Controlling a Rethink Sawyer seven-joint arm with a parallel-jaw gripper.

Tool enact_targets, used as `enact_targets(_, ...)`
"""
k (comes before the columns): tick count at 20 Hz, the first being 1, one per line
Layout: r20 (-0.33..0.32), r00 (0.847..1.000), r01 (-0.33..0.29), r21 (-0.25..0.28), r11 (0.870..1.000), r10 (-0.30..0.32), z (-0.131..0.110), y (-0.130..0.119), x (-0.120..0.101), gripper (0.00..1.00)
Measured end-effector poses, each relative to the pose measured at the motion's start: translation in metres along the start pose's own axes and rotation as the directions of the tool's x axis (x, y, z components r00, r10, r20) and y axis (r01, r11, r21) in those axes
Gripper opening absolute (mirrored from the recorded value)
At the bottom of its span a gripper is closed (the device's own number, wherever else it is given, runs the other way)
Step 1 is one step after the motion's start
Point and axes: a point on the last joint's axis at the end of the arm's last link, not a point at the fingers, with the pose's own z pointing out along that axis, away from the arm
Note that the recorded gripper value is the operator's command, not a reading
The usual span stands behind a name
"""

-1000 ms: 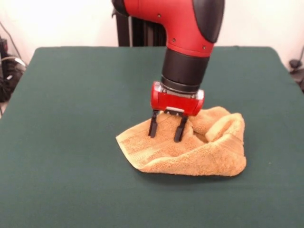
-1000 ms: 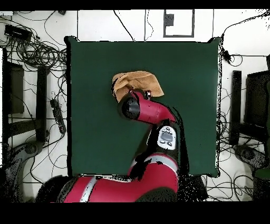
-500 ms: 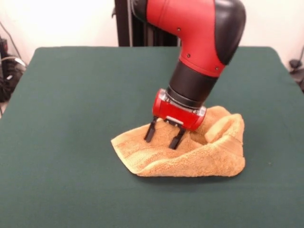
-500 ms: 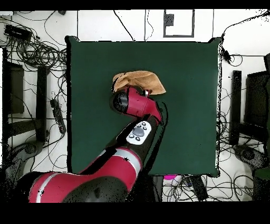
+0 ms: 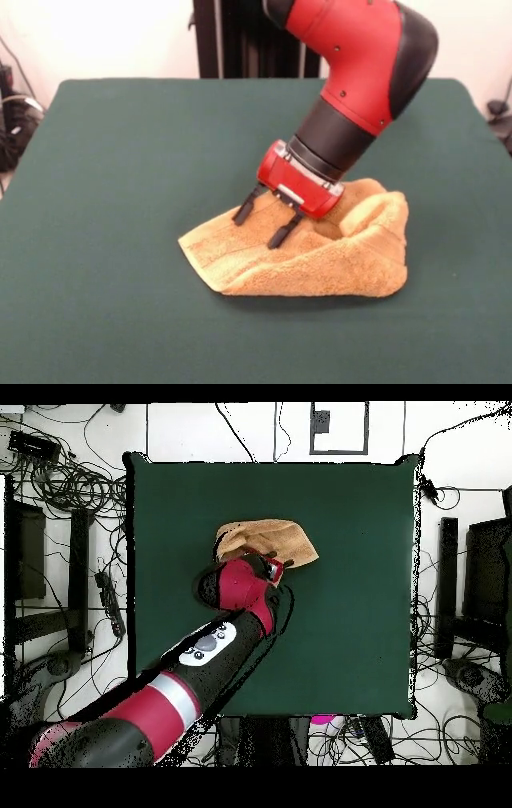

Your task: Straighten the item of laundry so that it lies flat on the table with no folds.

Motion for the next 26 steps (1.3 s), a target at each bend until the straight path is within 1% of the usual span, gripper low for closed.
enact_targets(2,0.016,1.0,0.002,0.018,1.0,-0.002,0.001,-0.002,0.003,1.0)
enact_targets(4,0.036,0.999,0.004,0.057,0.998,-0.006,0.005,-0.01,0.008,1.0)
enact_targets(8,0.033,0.999,-0.002,0.087,0.996,-0.001,0.014,-0.026,0.009,1.0)
enact_targets(11,0.021,1.0,-0.021,0.098,0.995,0.019,0.024,-0.04,0.005,1.0)
enact_targets(13,-0.004,0.999,-0.048,0.102,0.994,0.049,0.037,-0.057,0.001,1.0)
enact_targets(14,-0.013,0.998,-0.058,0.1,0.993,0.06,0.041,-0.062,0.0,1.0)
enact_targets(17,-0.071,0.988,-0.129,0.079,0.988,0.135,0.057,-0.085,-0.012,1.0)
enact_targets(18,-0.122,0.977,-0.168,0.072,0.983,0.176,0.066,-0.1,-0.02,1.0)
enact_targets(20,-0.186,0.96,-0.197,0.074,0.977,0.208,0.072,-0.113,-0.026,1.0)
enact_targets(22,-0.238,0.945,-0.213,0.081,0.974,0.226,0.076,-0.122,-0.029,1.0)
enact_targets(23,-0.274,0.932,-0.221,0.087,0.972,0.236,0.078,-0.128,-0.03,1.0)
enact_targets(24,-0.328,0.912,-0.226,0.096,0.969,0.245,0.079,-0.134,-0.031,1.0)
enact_targets(26,-0.376,0.894,-0.222,0.104,0.97,0.245,0.08,-0.139,-0.031,1.0)
